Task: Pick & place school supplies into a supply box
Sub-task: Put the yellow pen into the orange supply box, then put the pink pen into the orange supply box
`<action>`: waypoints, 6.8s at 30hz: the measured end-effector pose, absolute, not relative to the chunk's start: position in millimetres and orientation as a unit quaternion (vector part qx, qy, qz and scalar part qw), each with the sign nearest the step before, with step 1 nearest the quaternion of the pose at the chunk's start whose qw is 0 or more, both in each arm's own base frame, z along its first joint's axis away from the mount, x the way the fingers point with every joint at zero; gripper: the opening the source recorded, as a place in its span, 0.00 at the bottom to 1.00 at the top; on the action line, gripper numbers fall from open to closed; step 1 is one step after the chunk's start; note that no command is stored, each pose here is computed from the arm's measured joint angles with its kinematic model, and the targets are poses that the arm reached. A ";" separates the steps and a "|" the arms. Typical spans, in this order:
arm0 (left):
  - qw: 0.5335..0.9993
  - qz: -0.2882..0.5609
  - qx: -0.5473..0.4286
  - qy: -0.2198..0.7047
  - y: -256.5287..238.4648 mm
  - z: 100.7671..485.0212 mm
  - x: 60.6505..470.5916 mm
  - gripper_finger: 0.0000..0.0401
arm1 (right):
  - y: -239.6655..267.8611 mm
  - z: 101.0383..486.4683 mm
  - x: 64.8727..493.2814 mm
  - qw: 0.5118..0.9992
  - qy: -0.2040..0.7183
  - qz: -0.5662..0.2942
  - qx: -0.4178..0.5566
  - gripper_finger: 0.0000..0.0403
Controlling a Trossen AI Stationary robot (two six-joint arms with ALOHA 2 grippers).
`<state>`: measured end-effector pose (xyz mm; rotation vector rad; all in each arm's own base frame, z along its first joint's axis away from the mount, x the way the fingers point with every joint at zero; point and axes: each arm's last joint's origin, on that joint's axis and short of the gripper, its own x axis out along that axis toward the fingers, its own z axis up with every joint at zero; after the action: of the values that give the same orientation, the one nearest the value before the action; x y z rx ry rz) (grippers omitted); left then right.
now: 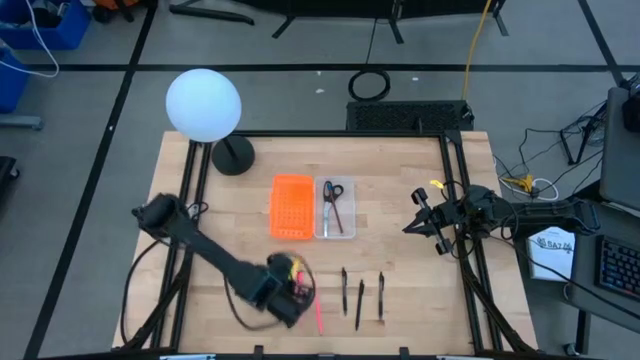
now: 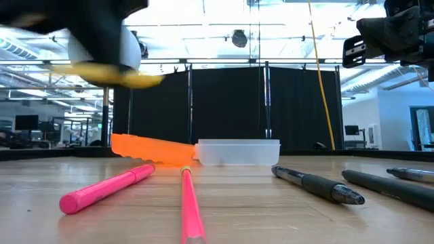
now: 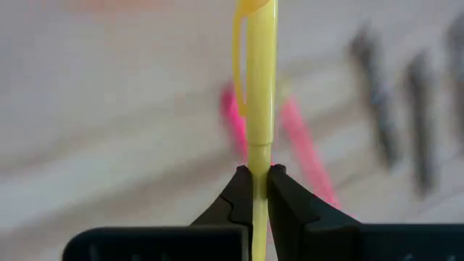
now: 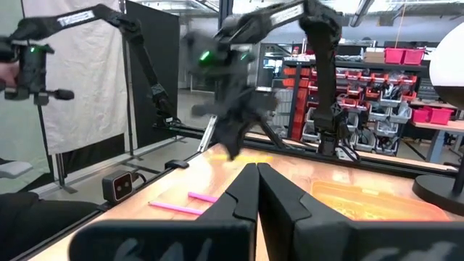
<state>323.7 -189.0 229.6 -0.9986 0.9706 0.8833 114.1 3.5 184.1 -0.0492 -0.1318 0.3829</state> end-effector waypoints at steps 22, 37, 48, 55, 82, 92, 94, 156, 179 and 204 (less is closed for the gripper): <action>0.718 0.351 -0.464 0.381 26.7 259.1 386.4 0.05 | 3.5 182.4 114.6 0.980 -0.057 0.192 -0.024 0.00; 0.670 0.349 -0.502 0.422 61.7 187.4 417.0 0.05 | 3.5 182.9 114.6 0.979 -0.061 0.192 -0.031 0.00; 0.666 0.369 -0.496 0.418 56.4 179.3 419.5 0.05 | 3.6 183.2 114.6 0.979 -0.061 0.193 -0.023 0.00; 0.658 0.382 -0.504 0.409 56.6 179.0 419.2 0.05 | 3.6 183.5 114.6 0.979 -0.062 0.193 -0.023 0.00; 0.646 0.395 -0.500 0.420 55.5 177.7 415.7 0.08 | 3.6 183.5 114.6 0.979 -0.057 0.194 0.001 0.00; 0.642 0.394 -0.505 0.420 55.2 177.7 415.7 0.15 | 3.6 183.5 114.6 0.979 -0.054 0.195 0.016 0.00; 0.642 0.394 -0.506 0.419 55.3 177.7 415.9 0.13 | 3.7 183.4 114.6 0.979 -0.054 0.195 0.016 0.00; 0.645 0.316 -0.490 0.494 -199.8 188.1 358.9 0.13 | 3.6 179.2 115.1 0.980 -0.034 0.195 0.016 0.00; 0.540 0.343 -0.497 0.586 -196.6 131.4 370.7 0.37 | 3.6 179.8 115.1 0.980 -0.038 0.194 0.008 0.00; 0.653 0.375 -0.468 0.464 -188.7 175.5 360.6 0.04 | 3.6 179.6 115.2 0.980 -0.037 0.194 0.008 0.00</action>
<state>360.6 -188.7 175.5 -1.0613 1.0521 0.8511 115.2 3.6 179.6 0.0166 -0.0742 0.3908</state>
